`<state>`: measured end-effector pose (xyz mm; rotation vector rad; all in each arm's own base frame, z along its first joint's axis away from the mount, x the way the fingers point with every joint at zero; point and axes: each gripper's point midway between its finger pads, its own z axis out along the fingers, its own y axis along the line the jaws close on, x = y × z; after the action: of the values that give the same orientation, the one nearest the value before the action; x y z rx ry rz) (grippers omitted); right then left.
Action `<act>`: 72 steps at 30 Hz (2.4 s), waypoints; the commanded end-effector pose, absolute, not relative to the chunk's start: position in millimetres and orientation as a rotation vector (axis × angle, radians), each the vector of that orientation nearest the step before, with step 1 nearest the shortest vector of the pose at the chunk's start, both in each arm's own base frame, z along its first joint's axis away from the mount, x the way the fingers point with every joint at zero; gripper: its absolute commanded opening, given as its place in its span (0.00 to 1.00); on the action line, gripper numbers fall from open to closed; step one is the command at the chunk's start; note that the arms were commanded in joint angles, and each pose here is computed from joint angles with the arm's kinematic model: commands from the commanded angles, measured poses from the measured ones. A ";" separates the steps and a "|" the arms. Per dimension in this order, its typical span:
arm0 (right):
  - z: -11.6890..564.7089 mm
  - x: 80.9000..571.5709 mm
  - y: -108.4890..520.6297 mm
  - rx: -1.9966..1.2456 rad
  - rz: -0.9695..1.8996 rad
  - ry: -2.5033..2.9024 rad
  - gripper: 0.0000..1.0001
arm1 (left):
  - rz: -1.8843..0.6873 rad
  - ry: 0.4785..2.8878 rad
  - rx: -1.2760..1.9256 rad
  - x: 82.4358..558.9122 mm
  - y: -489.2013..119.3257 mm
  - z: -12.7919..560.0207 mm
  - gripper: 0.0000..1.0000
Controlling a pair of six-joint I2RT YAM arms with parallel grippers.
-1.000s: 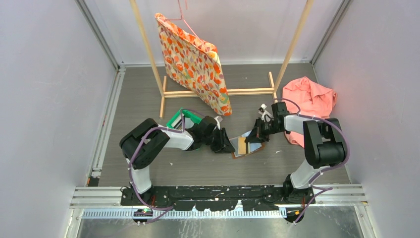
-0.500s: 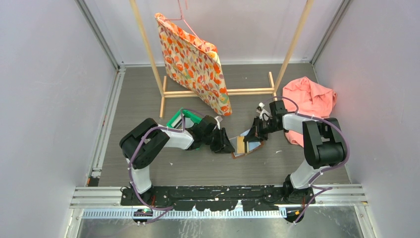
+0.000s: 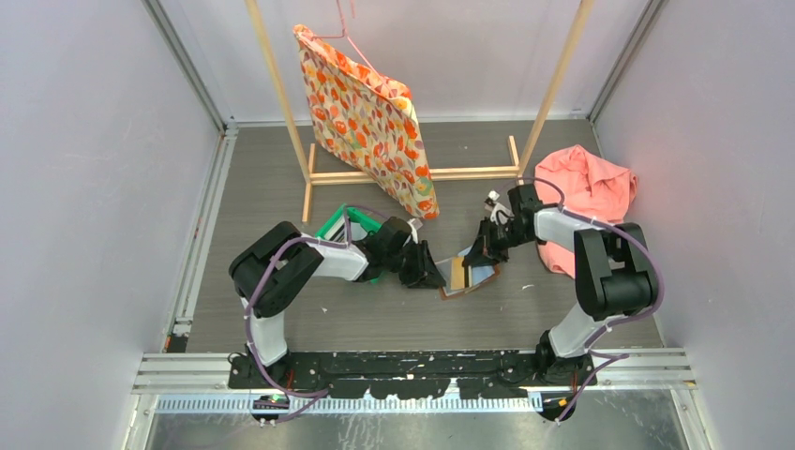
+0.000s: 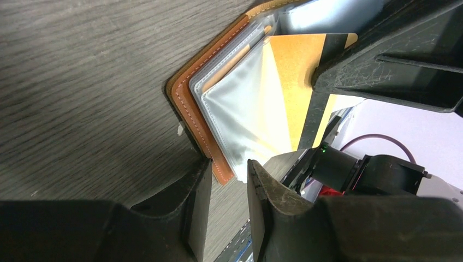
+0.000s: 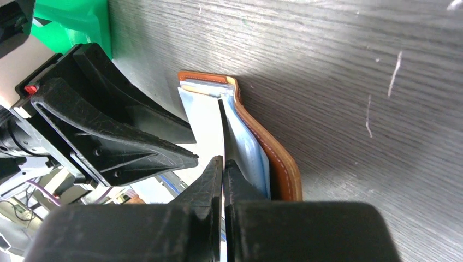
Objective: Put the credit cards into the card holder
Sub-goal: Insert the credit card into the card holder.
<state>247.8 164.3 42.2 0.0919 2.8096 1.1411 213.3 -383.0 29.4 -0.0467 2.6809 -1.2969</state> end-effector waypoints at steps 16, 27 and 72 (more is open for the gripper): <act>31.3 259.0 172.4 -0.138 1.182 3.005 0.04 | -1.142 2.577 -0.133 287.6 -371.9 18.4 0.34; 27.0 260.2 158.1 -0.360 1.128 3.032 0.05 | -1.111 2.583 -0.180 309.1 -364.7 8.2 0.34; 29.3 275.8 149.3 -0.213 1.118 3.086 0.31 | -1.113 2.579 -0.135 314.7 -368.1 16.5 0.36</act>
<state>271.1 147.3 26.1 -0.2218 3.1042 1.0815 293.2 -380.5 32.9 -0.1022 2.6124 -1.2583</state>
